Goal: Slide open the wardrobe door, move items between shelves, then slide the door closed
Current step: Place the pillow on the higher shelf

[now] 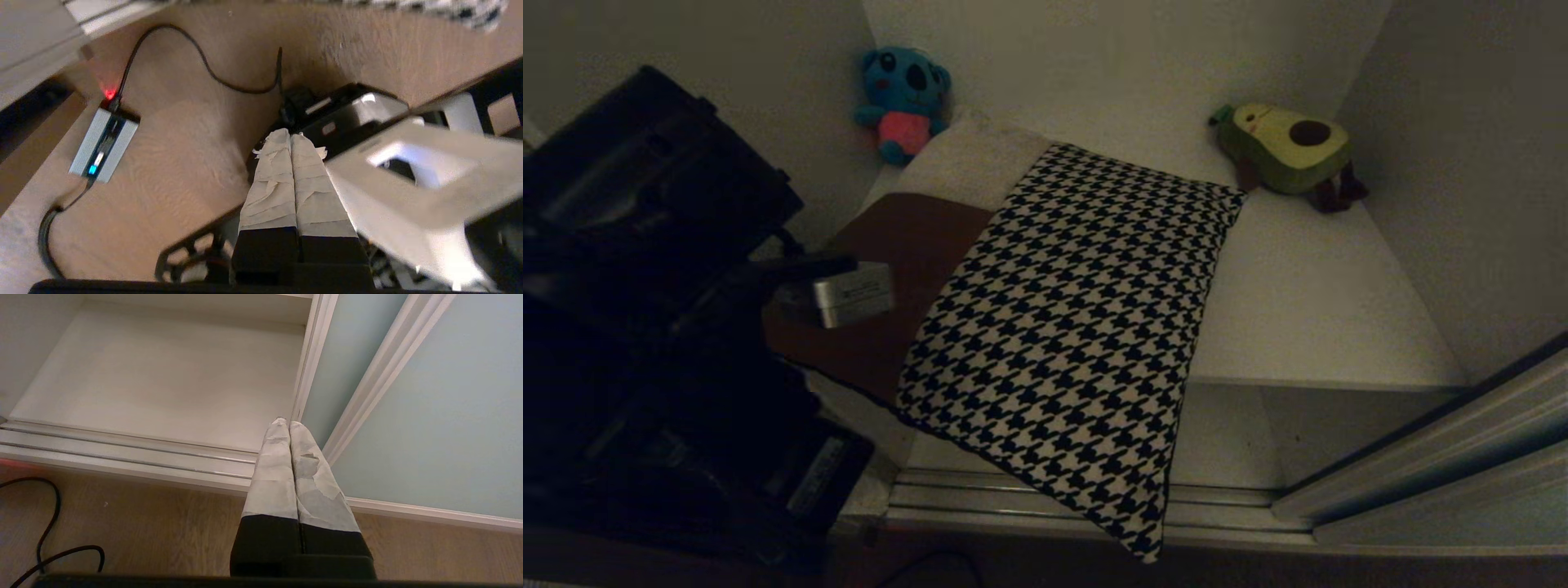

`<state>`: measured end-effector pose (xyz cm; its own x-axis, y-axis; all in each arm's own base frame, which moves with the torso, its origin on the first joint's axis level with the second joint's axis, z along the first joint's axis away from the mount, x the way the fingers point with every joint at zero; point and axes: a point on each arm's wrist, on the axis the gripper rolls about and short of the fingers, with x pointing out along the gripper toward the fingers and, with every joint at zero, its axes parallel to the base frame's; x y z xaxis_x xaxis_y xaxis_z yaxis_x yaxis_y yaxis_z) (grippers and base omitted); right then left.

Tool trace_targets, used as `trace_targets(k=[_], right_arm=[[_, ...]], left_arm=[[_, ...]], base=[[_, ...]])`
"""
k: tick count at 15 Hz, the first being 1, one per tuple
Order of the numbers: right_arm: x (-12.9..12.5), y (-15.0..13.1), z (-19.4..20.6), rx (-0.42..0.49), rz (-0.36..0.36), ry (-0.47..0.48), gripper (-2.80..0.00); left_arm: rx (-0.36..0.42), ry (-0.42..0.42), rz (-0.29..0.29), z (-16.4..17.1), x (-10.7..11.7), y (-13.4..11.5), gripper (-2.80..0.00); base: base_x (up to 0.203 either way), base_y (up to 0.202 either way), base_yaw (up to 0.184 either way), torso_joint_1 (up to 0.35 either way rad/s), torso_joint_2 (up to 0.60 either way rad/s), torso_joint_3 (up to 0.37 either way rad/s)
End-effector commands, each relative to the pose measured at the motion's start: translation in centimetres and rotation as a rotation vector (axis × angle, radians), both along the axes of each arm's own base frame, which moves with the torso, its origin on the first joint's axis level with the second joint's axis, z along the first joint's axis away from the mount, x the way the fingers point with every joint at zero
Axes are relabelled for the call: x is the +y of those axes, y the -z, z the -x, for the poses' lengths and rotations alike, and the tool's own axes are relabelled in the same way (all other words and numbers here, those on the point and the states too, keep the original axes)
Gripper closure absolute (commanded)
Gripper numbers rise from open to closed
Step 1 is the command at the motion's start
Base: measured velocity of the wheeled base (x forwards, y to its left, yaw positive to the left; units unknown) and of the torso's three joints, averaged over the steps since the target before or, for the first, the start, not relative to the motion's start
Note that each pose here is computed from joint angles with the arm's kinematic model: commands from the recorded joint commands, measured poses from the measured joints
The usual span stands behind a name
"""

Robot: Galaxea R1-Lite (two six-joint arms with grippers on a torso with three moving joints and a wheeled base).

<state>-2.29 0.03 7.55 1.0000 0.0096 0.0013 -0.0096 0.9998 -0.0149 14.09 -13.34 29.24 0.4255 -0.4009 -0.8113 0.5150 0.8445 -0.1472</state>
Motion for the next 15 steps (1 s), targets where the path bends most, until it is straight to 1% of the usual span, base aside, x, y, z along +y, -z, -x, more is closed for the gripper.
trace_targets(k=[1, 2, 3, 4, 5, 6, 9, 10, 11, 13, 15], right_arm=[[0.0, 0.1, 0.0, 0.003, 0.000, 0.000, 0.00], [0.0, 0.1, 0.0, 0.003, 0.000, 0.000, 0.00], [0.0, 0.1, 0.0, 0.003, 0.000, -0.001, 0.00], [0.0, 0.1, 0.0, 0.003, 0.000, 0.000, 0.00], [0.0, 0.1, 0.0, 0.004, 0.000, -0.001, 0.00], [0.0, 0.1, 0.0, 0.003, 0.000, -0.001, 0.00], [0.0, 0.1, 0.0, 0.003, 0.000, 0.000, 0.00], [0.0, 0.1, 0.0, 0.003, 0.000, -0.001, 0.00], [0.0, 0.1, 0.0, 0.003, 0.000, -0.001, 0.00], [0.0, 0.1, 0.0, 0.003, 0.000, 0.000, 0.00], [0.0, 0.1, 0.0, 0.003, 0.000, -0.001, 0.00]], left_arm=[[-0.003, -0.011, -0.007, -1.9, -1.7, 1.2, 0.00], [-0.069, -0.045, 0.012, -3.1, -2.7, 1.4, 0.00], [-0.143, -0.102, -0.002, -4.4, -3.6, 1.8, 0.00], [-0.200, -0.148, -0.016, -5.5, -4.5, 2.3, 0.00], [-0.241, -0.180, -0.029, -6.4, -5.2, 2.6, 0.00], [-0.273, -0.199, -0.032, -7.0, -5.8, 2.8, 0.00], [-0.286, -0.199, -0.032, -8.1, -7.3, 3.2, 0.00], [-0.299, -0.186, -0.011, -8.1, -8.3, 2.9, 0.00], [-0.331, -0.178, 0.034, -8.3, -9.5, 2.5, 0.00], [-0.421, -0.202, 0.134, -8.9, -11.1, 0.9, 0.00], [-0.481, -0.221, 0.201, -9.8, -12.1, 0.2, 0.00]], base=[[0.000, 0.000, 0.000, 0.000, 0.00, 0.000], [0.000, 0.000, 0.000, 0.000, 0.00, 0.000], [0.000, 0.000, 0.000, 0.000, 0.00, 0.000], [0.000, 0.000, 0.000, 0.000, 0.00, 0.000], [0.000, 0.000, 0.000, 0.000, 0.00, 0.000], [0.000, 0.000, 0.000, 0.000, 0.00, 0.000], [0.000, 0.000, 0.000, 0.000, 0.00, 0.000], [0.000, 0.000, 0.000, 0.000, 0.00, 0.000], [0.000, 0.000, 0.000, 0.000, 0.00, 0.000], [0.000, 0.000, 0.000, 0.000, 0.00, 0.000], [0.000, 0.000, 0.000, 0.000, 0.00, 0.000]])
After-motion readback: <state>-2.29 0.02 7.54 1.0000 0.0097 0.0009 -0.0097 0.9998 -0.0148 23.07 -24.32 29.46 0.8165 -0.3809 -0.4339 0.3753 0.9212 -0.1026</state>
